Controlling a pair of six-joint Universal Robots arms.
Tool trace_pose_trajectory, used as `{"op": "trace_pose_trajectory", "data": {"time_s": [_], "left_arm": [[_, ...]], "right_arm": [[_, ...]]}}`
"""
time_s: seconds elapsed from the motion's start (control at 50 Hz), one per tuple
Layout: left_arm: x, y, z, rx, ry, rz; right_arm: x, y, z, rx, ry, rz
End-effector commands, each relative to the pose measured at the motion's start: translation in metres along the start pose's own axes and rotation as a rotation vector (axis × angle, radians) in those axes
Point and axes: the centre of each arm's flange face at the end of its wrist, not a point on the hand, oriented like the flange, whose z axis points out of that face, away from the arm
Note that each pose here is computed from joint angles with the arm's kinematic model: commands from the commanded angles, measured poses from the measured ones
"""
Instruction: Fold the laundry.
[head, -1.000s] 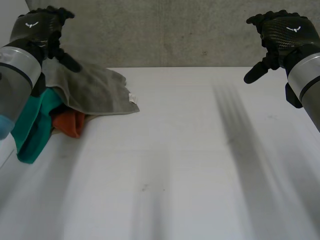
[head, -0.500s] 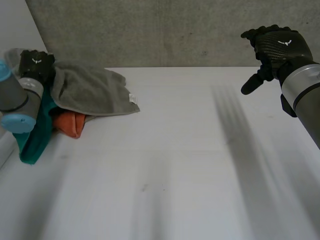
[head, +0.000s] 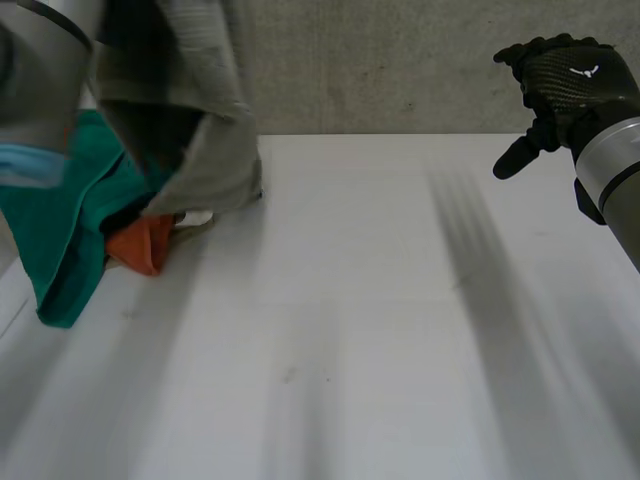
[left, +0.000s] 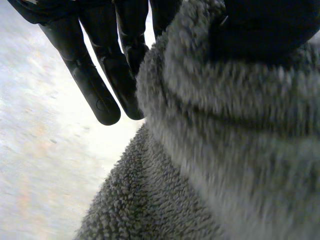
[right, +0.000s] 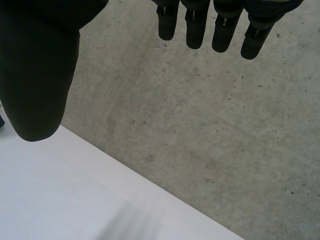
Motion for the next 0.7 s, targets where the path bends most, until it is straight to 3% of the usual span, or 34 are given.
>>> {"op": "trace_pose_trajectory", "data": {"time_s": [0.02, 0.14, 0.3, 0.38, 0.54, 0.7], "left_arm": [[0.036, 0.13, -0.05, -0.366, 0.051, -0.065], [0.037, 0.196, -0.092, -0.615, 0.028, -0.059], [0.042, 0.202, -0.107, -0.689, 0.052, 0.001], [0.042, 0.188, -0.11, -0.69, 0.063, 0.036], [0.046, 0.162, -0.117, -0.673, 0.076, 0.048], [0.048, 0.146, -0.114, -0.641, 0.08, 0.049]], "right_arm": [[0.001, -0.002, 0.0, 0.008, 0.002, -0.003], [0.002, -0.002, 0.001, 0.0, 0.002, -0.012], [-0.014, 0.028, -0.007, -0.167, -0.101, -0.117], [-0.023, 0.064, -0.014, -0.337, -0.132, -0.025], [-0.081, 0.127, -0.029, -0.536, -0.214, 0.457], [-0.144, 0.169, -0.025, -0.579, -0.334, 0.541]]}}
